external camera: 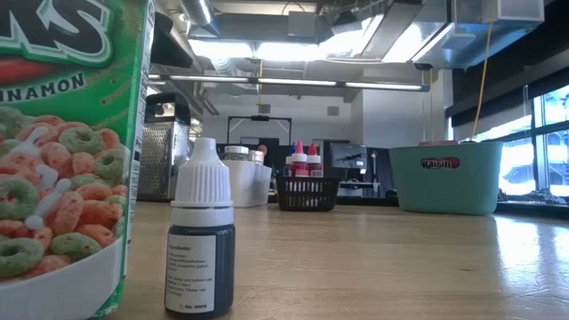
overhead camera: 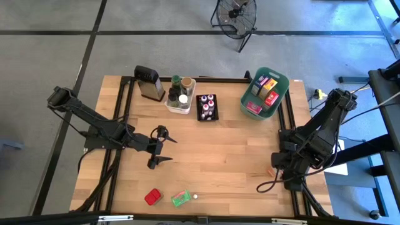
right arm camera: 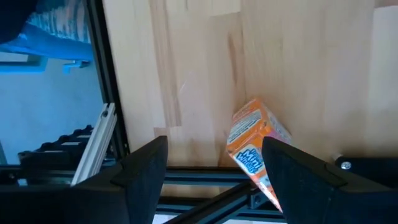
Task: Pick & Place Kitchen Items
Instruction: Put the orange cereal box into the green bin
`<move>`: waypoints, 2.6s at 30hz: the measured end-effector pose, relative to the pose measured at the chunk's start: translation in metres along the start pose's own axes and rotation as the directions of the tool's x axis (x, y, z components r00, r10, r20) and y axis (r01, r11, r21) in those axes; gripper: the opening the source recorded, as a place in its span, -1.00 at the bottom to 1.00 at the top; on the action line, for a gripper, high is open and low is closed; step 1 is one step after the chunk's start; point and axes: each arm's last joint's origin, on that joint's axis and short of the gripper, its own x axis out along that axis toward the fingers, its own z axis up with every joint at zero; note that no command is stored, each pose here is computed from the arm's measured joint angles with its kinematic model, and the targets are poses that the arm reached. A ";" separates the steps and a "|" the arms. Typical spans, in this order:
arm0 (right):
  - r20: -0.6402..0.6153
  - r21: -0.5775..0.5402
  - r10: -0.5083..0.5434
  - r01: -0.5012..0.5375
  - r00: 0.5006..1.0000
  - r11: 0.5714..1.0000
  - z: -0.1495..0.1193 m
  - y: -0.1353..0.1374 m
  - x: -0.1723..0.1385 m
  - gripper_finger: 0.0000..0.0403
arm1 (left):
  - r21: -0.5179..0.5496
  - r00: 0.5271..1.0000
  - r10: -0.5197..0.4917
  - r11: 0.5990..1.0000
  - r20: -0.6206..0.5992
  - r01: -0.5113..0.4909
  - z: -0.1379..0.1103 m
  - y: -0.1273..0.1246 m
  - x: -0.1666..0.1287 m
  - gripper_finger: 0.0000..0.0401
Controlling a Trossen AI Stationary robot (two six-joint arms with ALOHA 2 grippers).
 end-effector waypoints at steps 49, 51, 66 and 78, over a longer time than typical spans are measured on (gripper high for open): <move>0.133 -0.107 -0.048 0.063 0.990 0.992 0.009 -0.001 0.001 0.89 | 0.001 1.000 -0.002 1.000 0.000 0.002 0.000 0.000 0.000 0.74; 0.117 -0.131 -0.059 0.075 0.991 0.989 0.007 -0.002 0.001 0.89 | 0.001 1.000 -0.002 1.000 0.000 0.002 0.000 0.000 0.000 0.74; -0.136 -0.203 -0.284 0.254 0.949 0.946 -0.003 -0.005 0.020 0.89 | 0.002 1.000 -0.002 1.000 -0.003 0.002 0.000 0.000 0.000 0.74; -0.246 -0.178 -0.358 0.321 0.901 0.930 0.000 0.008 0.045 0.89 | 0.000 1.000 0.013 1.000 0.003 -0.013 0.000 0.000 0.000 0.74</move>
